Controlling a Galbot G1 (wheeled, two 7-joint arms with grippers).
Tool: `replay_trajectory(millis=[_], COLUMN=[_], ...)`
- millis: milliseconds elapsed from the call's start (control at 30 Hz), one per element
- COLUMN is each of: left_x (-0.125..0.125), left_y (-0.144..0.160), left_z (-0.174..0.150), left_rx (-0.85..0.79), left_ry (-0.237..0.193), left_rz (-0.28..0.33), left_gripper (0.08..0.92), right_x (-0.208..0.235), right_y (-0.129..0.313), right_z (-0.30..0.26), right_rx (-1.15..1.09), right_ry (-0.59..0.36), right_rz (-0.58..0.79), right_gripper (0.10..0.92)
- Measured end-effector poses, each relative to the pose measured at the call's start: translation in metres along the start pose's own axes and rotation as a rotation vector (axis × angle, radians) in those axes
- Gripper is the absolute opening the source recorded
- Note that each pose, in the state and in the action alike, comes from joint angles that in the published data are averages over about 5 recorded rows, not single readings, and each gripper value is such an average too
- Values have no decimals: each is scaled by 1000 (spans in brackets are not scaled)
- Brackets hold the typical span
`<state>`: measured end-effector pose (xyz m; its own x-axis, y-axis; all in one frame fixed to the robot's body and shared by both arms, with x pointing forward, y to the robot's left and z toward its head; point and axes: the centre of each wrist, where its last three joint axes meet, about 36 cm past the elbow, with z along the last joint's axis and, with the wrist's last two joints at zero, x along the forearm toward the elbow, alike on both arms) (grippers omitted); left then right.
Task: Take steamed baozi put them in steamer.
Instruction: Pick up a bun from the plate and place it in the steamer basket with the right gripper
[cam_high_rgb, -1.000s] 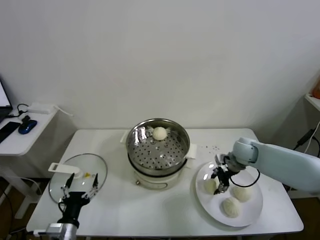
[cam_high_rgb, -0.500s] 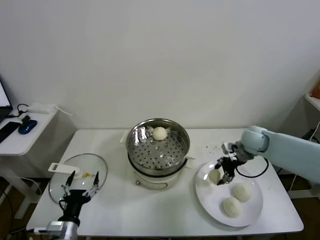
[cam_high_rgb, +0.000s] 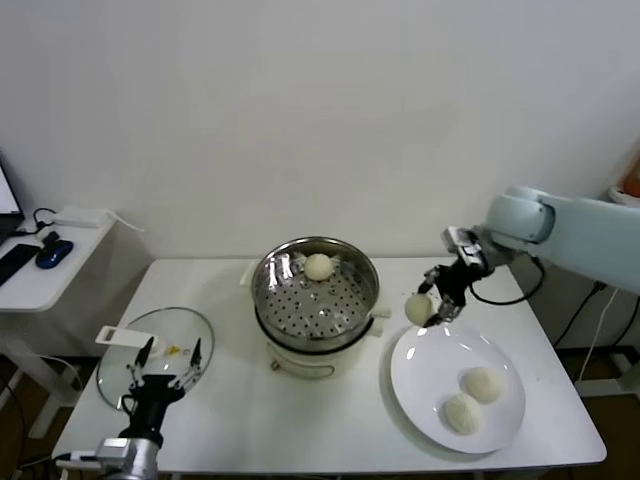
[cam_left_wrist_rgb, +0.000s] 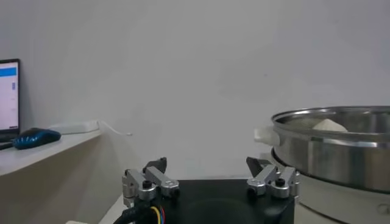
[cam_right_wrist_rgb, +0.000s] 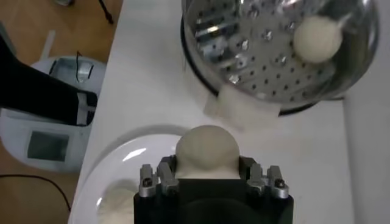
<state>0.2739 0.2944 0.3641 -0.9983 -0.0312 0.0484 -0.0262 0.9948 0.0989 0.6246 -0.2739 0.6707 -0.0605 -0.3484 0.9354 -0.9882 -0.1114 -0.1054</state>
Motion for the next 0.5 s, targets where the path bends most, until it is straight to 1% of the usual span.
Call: replay_trajectory(millis=[233,500], left_x=[0,1], left_y=[1,2], left_z=[-3,-6], left_rx=[-4,-5], left_ry=[-8,-11], left_rz=[-3,-10], left_gripper=[823,823], right_x=[10,-11], right_y=[-32,-71], right_z=[-58,-119], right_rx=[51,105], right_ry=[10,39], right_rz=[10,21], right_gripper=[653,651])
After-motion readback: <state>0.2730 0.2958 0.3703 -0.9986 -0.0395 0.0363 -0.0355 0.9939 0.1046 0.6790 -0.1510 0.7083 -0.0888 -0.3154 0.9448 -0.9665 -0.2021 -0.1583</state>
